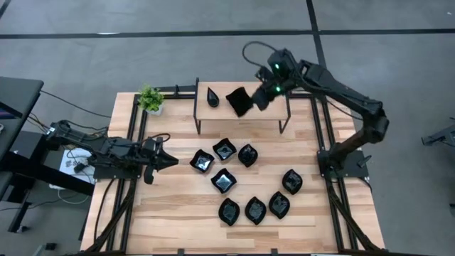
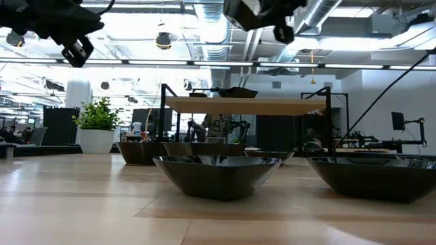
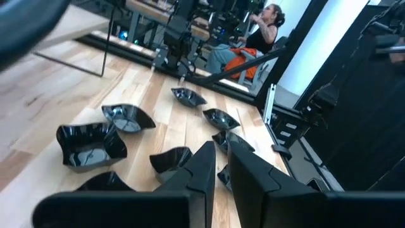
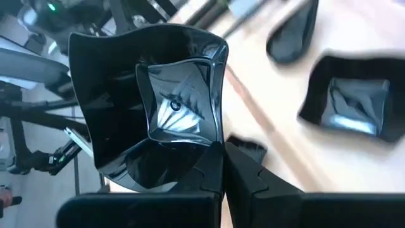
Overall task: Pick & Place Mini shaped plates
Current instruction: Stack the distorted square plate on top of the distorted square plate on the shelf, then stack the distorted square plate on top of the distorted square plates on the shelf
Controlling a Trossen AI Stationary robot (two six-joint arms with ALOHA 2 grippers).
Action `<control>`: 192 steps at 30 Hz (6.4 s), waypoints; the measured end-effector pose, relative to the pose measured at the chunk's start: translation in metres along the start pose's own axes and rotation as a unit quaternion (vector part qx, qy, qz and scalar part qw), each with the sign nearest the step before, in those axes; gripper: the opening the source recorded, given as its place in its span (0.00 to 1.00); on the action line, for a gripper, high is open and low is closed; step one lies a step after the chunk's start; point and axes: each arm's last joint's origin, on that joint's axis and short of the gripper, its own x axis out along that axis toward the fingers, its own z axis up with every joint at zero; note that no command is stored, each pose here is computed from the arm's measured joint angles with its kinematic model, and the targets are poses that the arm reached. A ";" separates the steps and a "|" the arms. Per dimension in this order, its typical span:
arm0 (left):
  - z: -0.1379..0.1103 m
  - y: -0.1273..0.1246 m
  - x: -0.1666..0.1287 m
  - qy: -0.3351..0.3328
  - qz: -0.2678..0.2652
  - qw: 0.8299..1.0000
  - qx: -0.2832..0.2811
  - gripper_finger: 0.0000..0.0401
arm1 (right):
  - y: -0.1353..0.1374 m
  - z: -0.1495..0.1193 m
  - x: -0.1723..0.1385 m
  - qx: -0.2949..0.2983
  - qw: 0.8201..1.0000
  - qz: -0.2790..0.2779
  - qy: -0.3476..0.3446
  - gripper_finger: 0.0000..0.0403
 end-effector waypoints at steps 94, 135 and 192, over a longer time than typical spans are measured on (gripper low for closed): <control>0.000 0.001 -0.006 -0.004 0.000 1.000 0.015 0.11 | -0.127 0.057 0.083 0.087 0.964 -0.156 0.196 0.07; 0.000 0.001 -0.004 -0.001 0.001 1.000 0.016 0.11 | 0.082 -0.018 -0.108 -0.188 0.975 -0.098 0.063 0.12; 0.078 0.020 0.125 0.344 0.150 0.911 -0.171 0.11 | -0.047 -0.273 -0.104 -0.067 0.956 0.028 -0.284 0.12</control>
